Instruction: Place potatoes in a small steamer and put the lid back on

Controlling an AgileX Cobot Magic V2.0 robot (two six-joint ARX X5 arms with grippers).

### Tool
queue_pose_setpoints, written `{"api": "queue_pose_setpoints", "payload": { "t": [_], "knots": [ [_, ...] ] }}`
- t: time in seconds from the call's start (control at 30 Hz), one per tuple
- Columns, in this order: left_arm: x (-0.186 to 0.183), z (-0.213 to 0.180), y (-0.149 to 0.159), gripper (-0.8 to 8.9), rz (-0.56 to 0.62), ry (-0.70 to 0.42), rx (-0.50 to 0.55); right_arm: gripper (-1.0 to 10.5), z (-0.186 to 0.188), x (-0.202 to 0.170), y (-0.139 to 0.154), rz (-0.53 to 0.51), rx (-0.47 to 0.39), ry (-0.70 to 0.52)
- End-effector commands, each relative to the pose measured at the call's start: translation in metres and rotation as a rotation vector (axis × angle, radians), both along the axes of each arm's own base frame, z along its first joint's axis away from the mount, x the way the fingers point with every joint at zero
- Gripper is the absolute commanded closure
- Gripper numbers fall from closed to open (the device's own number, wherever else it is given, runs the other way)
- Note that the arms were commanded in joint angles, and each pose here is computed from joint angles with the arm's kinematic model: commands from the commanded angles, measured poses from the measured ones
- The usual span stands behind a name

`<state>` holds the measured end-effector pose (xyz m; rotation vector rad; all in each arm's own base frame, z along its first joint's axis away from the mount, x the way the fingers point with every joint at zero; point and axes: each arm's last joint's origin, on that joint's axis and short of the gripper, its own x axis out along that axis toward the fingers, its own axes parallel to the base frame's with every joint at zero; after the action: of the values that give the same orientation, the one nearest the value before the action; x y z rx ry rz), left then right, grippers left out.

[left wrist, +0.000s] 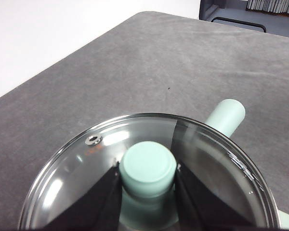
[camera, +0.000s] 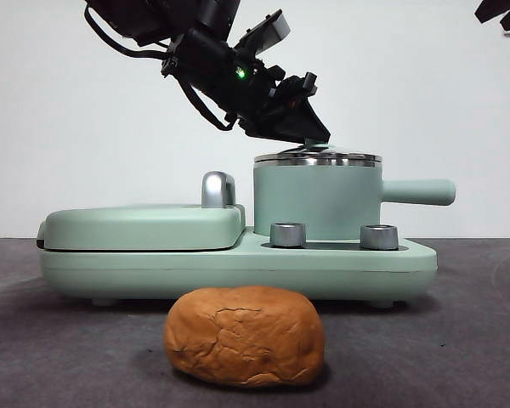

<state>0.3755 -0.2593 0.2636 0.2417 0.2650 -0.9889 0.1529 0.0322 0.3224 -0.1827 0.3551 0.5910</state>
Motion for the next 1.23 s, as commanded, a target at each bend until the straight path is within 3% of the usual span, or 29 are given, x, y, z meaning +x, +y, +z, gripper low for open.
{"api": "queue_pose_setpoints", "payload": {
  "t": [0.03,0.73,1.23],
  "knots": [
    [0.003,-0.002,-0.008,8.04,-0.008,0.000,-0.009,7.1,0.005,0.001,0.001,0.001,0.012,-0.011],
    [0.001,0.001,-0.006,8.04,0.007,0.046,-0.029,7.1,0.005,0.001,0.001,0.001,0.011,-0.009],
    [-0.012,0.037,0.000,8.03,-0.053,-0.019,-0.095,7.1,0.002,0.000,0.001,0.001,0.007,0.018]
  ]
}}
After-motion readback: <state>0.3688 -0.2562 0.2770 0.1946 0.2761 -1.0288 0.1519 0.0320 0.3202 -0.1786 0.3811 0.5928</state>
